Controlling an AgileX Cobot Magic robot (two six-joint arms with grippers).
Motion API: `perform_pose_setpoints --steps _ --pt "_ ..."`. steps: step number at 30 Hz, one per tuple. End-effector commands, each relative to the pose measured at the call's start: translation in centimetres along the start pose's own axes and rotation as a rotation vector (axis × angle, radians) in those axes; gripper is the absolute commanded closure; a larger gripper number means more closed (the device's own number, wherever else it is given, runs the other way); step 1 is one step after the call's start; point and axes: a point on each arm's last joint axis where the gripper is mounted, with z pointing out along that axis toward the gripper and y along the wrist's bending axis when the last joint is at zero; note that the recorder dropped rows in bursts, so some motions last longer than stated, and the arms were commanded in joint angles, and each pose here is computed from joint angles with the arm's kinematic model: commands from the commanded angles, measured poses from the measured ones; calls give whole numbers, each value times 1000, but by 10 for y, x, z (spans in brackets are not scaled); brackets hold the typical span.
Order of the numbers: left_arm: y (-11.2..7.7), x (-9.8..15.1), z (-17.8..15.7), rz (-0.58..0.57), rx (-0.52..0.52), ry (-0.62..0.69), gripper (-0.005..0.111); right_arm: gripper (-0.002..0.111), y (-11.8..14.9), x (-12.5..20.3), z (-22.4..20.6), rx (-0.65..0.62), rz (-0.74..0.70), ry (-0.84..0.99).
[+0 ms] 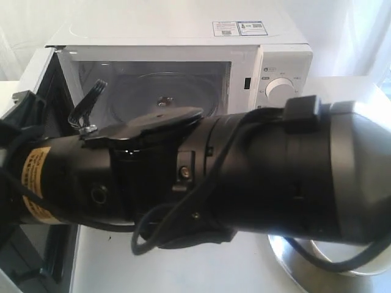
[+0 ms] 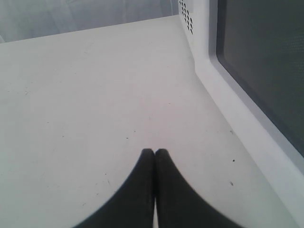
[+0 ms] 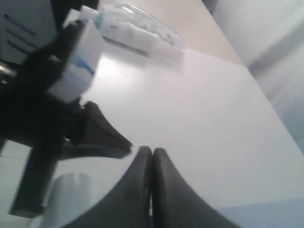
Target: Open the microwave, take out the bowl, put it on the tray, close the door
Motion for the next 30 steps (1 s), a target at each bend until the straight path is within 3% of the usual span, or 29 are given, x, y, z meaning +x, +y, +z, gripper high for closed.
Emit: perform_pose_setpoints --steps 1,6,8,11,12,23,26,30 --pt "0 -1 0 -10 2 -5 107 108 -25 38 -4 301 -70 353" --pt "0 -1 0 -10 2 -5 107 108 -46 59 -28 581 -99 675" --pt "0 -1 0 -10 2 -5 107 108 -55 67 -46 753 -65 829" --pt "0 -1 0 -10 2 -5 107 108 -65 66 -69 1025 -1 910" --pt "0 -1 0 -10 2 -5 107 108 -67 62 -71 1053 4 872" --pt "0 -1 0 -10 2 -5 107 108 -72 39 -97 1082 106 768" --pt "0 -1 0 -10 2 -5 107 108 -60 29 -91 978 95 660" --pt "0 -1 0 -10 2 -5 107 108 -35 -6 -107 844 96 365"
